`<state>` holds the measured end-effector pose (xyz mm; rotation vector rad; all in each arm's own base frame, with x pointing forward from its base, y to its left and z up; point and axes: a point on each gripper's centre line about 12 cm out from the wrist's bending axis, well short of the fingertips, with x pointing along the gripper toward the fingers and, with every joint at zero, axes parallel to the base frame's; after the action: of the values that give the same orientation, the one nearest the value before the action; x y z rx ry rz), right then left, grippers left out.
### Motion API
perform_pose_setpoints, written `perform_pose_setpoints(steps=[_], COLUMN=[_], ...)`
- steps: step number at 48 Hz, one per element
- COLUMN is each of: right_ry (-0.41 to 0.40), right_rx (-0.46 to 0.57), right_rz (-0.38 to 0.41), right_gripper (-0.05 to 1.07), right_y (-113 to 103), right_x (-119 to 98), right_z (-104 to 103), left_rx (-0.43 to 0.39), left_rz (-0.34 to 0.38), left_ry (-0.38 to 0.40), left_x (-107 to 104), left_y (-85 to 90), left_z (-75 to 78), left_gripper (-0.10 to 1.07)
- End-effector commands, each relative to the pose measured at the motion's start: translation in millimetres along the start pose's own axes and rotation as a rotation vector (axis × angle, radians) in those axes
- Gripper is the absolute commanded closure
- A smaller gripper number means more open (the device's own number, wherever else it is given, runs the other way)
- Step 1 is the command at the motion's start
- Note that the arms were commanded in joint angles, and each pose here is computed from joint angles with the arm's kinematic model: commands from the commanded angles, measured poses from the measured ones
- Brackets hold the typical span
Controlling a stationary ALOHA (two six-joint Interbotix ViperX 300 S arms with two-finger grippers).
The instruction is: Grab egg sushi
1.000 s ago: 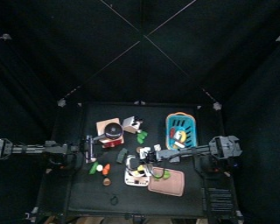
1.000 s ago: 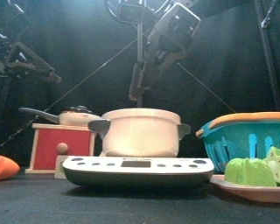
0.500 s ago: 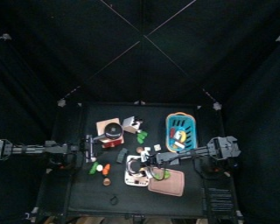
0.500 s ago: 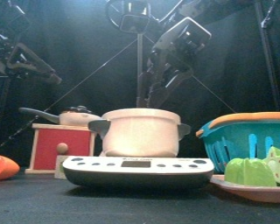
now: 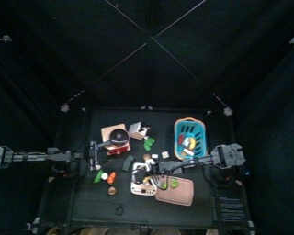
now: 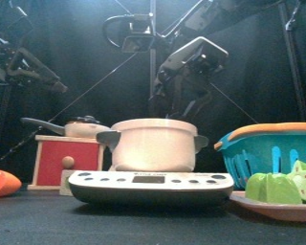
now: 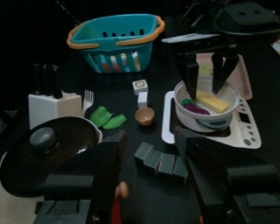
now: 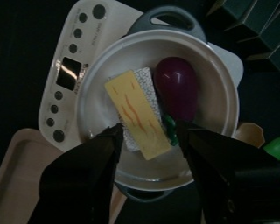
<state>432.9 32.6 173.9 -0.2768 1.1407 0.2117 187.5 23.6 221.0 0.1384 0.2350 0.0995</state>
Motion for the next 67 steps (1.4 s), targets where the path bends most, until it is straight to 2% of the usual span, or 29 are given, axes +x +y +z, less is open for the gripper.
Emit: perform_pose_setpoints(steps=[1,19,39,55,67], right_ry=[-0.046,-0.027,-0.009,-0.034,-0.04], right_rx=[-0.008,-0.027,-0.017,-0.004,0.001], right_rz=[-0.012,-0.011,-0.009,-0.017,-0.019], right_gripper=[0.17,0.21,0.36,0.37,0.37], right_y=[-1.2,2.5,-0.3,-4.2,-5.7], right_x=[-14.1,-7.6,-2.3,-27.1,-39.9], right_z=[11.3,10.0,7.6,21.3,23.7], left_rx=[0.001,0.004,0.003,0.003,0.001], left_rz=[0.003,0.003,0.003,0.003,0.003], left_ry=[-0.015,-0.015,-0.012,-0.009,-0.006], left_x=[0.6,0.6,0.6,0.6,0.6], left_y=[1.1,1.0,1.0,1.0,1.0], left_z=[5.3,5.3,4.9,4.6,3.8], left_gripper=[0.12,0.12,0.12,0.12,0.12])
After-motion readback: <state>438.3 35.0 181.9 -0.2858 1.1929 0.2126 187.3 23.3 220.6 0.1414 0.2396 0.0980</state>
